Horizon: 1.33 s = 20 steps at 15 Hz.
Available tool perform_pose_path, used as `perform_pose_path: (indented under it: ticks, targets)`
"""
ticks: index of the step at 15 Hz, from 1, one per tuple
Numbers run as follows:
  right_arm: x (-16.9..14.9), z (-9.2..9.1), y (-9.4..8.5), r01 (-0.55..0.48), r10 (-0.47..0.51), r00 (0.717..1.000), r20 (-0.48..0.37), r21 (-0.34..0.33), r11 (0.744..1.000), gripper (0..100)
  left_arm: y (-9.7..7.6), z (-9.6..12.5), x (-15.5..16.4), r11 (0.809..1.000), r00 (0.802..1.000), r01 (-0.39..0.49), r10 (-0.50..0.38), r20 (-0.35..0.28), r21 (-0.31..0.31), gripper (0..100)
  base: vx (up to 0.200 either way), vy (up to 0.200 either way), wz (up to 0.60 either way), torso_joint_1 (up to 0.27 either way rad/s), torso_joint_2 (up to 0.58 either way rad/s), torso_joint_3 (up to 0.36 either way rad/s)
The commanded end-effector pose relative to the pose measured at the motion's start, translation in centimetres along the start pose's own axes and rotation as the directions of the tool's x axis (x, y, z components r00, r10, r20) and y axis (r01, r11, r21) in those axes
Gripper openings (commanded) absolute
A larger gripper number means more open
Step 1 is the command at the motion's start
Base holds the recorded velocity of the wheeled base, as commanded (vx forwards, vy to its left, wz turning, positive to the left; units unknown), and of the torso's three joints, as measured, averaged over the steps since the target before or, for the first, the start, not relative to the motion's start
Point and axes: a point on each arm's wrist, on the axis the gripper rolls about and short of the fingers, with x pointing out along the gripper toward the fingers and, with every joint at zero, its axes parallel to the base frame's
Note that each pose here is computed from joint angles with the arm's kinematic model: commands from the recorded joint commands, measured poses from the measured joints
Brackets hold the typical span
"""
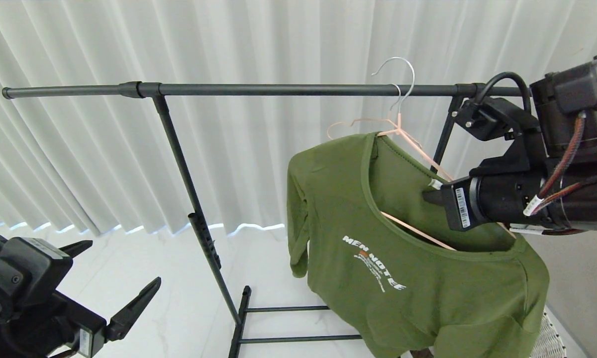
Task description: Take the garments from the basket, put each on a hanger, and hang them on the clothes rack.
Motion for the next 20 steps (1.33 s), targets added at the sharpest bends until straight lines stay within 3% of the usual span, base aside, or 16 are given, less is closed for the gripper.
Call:
perform_pose_path:
  ticks: [1,9,20]
  targets:
    - [0.53,0.03,0.42,-0.007,0.007,1.0,-0.008,-0.009,1.0,0,0.05,0.06,0.04,1.0,1.0,-0.009,0.009,-0.002,-0.003,100,0.0,0.0,0.0,0.0,0.0,0.0]
    - [0.58,0.21,0.5,-0.009,0.009,1.0,0.01,-0.04,0.999,0,0.04,-0.02,0.0,1.0,1.0,-0.019,0.019,-0.009,-0.004,100,0.0,0.0,0.0,0.0,0.0,0.0]
    - [0.5,0.1,0.92,-0.019,0.02,1.0,0.009,-0.048,0.999,0,0.01,-0.09,-0.04,1.0,1.0,-0.017,0.017,-0.01,-0.005,100,0.2,0.0,0.0,0.002,0.0,0.004]
